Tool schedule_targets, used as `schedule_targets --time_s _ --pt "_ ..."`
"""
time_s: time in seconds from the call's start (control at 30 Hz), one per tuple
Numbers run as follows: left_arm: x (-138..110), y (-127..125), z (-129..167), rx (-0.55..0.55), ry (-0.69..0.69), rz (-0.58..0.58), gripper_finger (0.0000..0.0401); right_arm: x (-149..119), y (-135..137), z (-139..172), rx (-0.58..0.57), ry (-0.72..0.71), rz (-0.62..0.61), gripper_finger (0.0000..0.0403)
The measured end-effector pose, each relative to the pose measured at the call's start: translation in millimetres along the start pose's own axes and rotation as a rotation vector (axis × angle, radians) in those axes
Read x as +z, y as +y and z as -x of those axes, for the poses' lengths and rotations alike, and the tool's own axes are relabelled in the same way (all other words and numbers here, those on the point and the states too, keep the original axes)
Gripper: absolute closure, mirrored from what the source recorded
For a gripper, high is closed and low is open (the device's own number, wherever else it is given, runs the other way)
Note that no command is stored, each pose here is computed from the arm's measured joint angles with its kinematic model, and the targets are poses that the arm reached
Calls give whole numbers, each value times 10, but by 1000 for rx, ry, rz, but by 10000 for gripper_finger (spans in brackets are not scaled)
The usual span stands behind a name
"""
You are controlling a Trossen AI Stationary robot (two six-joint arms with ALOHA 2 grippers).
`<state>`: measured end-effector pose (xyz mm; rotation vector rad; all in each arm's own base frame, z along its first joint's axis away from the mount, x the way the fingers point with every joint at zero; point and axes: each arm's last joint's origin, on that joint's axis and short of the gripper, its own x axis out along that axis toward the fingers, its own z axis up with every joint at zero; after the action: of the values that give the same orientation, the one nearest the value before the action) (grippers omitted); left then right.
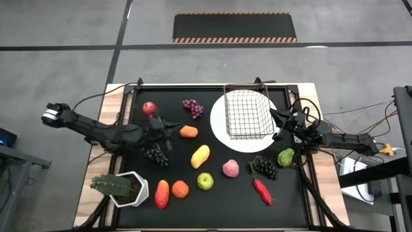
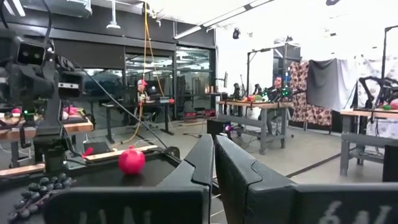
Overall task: Build produce basket
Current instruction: Put the orange mango into the wire basket
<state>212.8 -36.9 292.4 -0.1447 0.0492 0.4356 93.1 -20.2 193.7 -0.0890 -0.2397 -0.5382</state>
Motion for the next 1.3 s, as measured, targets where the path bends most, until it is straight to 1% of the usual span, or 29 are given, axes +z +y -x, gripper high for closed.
schedule_targets --time_s 0.13,0.3,0.37,0.47,0.57,0.67,0.87,0.97,1.03,1.1,1.17,1.3 --pt "76 -43 -186 34 193 -2 397 -3 1 0 1 3 1 394" --pt "133 -76 -415 -15 364 -21 397 -23 4 0 4 22 3 394" --pt "149 -57 -502 -27 436 -31 397 -41 6 1 6 40 -1 394" --pt "141 4 -619 -13 555 -53 397 -64 9 2 9 62 1 394" --pt "86 98 -727 4 701 -71 385 -70 10 3 10 68 2 394" --pt "-3 179 -814 2 822 -127 352 -90 12 4 12 87 3 394" --pt "-323 275 -962 -36 1024 -362 241 -122 17 8 22 118 -15 394" --pt "-475 319 -1062 -42 1085 -429 191 -149 24 11 37 143 -28 394" --pt "-566 338 -1121 -58 1119 -481 164 -154 24 12 37 149 -33 394" --pt "-649 358 -1171 -74 1148 -537 146 -155 24 12 37 150 -44 394" --pt "-720 391 -1223 -86 1170 -577 137 -157 24 12 36 152 -57 394" --pt "-826 466 -1327 -92 1189 -614 134 -182 26 17 36 176 -63 394"
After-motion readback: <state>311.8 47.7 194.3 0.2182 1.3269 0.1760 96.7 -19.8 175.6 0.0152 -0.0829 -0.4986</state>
